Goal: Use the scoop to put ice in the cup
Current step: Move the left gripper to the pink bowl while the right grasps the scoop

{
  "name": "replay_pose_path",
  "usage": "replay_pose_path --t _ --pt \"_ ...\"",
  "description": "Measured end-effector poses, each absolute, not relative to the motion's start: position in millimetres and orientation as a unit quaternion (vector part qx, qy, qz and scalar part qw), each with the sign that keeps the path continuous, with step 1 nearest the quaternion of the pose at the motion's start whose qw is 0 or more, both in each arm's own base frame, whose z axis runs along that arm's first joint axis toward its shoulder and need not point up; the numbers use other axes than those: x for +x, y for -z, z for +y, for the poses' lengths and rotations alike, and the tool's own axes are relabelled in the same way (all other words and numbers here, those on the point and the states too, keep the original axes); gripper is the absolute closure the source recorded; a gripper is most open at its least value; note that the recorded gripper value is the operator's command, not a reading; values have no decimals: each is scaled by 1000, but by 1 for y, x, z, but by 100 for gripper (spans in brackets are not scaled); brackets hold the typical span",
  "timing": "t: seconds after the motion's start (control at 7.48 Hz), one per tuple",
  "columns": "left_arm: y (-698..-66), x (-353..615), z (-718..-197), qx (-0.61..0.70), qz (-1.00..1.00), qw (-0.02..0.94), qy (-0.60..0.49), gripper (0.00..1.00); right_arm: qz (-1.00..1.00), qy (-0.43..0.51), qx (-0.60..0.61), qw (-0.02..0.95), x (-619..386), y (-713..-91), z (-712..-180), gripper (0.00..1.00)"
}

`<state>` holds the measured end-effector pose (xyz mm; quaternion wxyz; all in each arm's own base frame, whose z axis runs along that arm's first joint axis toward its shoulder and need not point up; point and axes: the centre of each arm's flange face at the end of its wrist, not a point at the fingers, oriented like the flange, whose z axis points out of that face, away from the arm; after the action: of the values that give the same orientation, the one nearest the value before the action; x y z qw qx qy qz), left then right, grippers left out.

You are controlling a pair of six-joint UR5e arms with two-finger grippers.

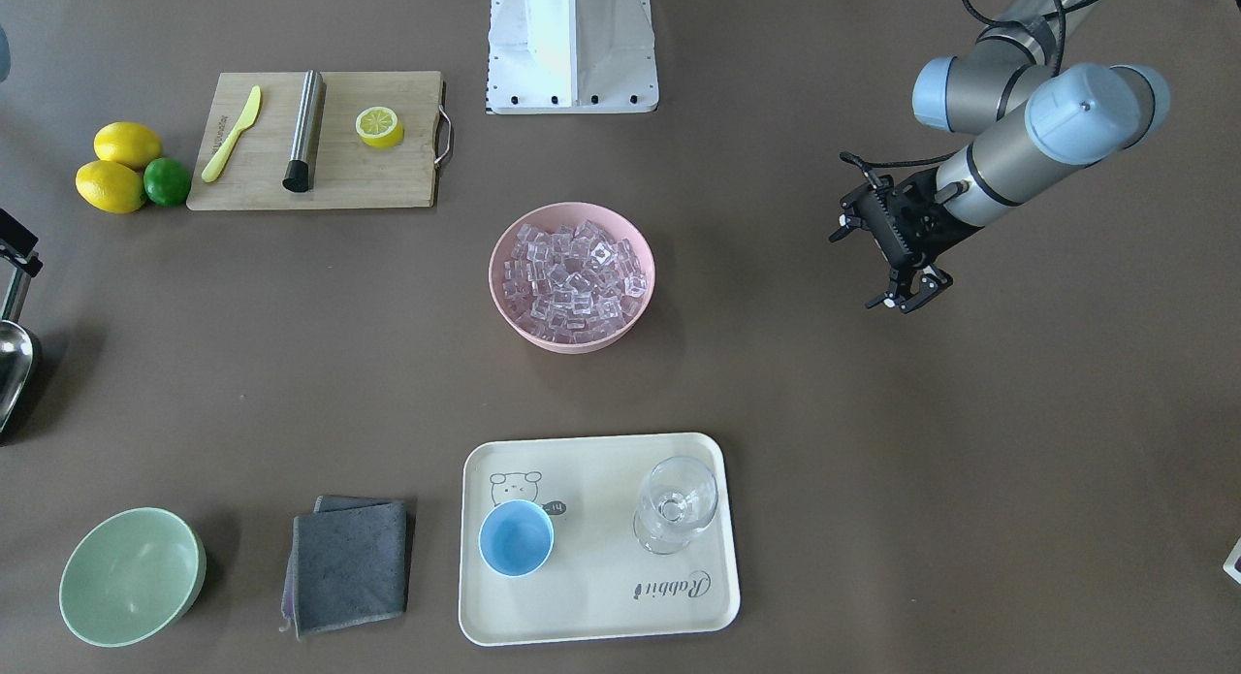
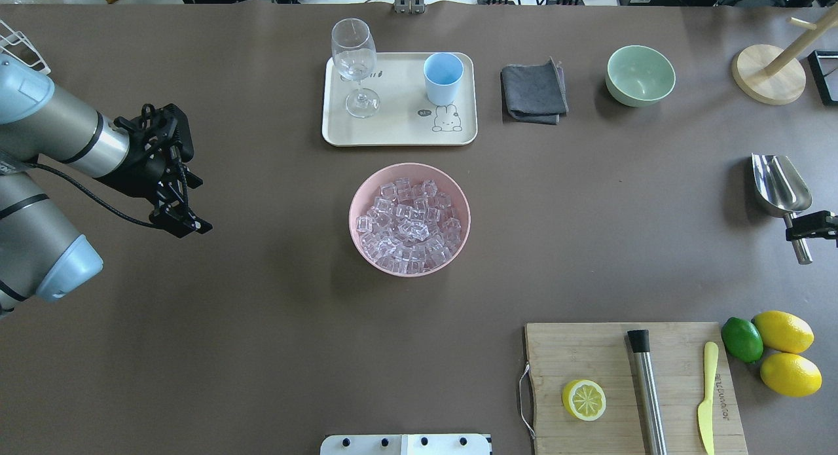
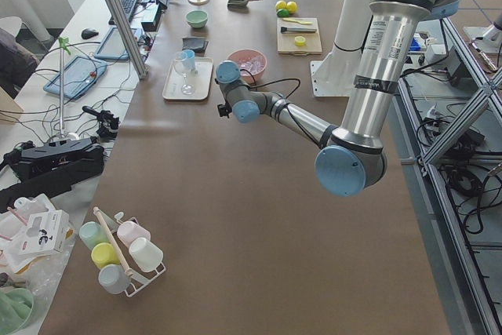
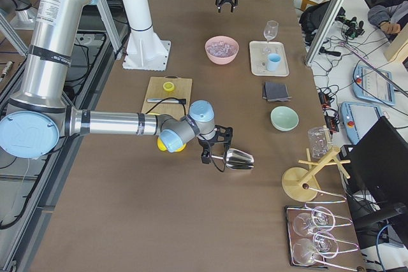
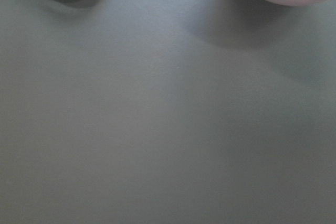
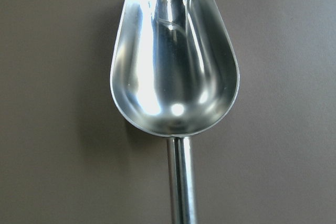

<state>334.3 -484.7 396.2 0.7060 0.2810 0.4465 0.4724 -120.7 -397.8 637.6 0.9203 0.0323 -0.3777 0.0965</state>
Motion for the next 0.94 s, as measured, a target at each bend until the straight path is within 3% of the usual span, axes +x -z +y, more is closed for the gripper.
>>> replay_pose_path --t 0.53,0.94 --pt "-381 372 -467 334 440 664 -504 1 -369 -86 29 925 -131 -644 -394 17" --pt "-353 418 -463 392 413 624 -535 1 -363 -80 29 928 -139 -648 -395 30"
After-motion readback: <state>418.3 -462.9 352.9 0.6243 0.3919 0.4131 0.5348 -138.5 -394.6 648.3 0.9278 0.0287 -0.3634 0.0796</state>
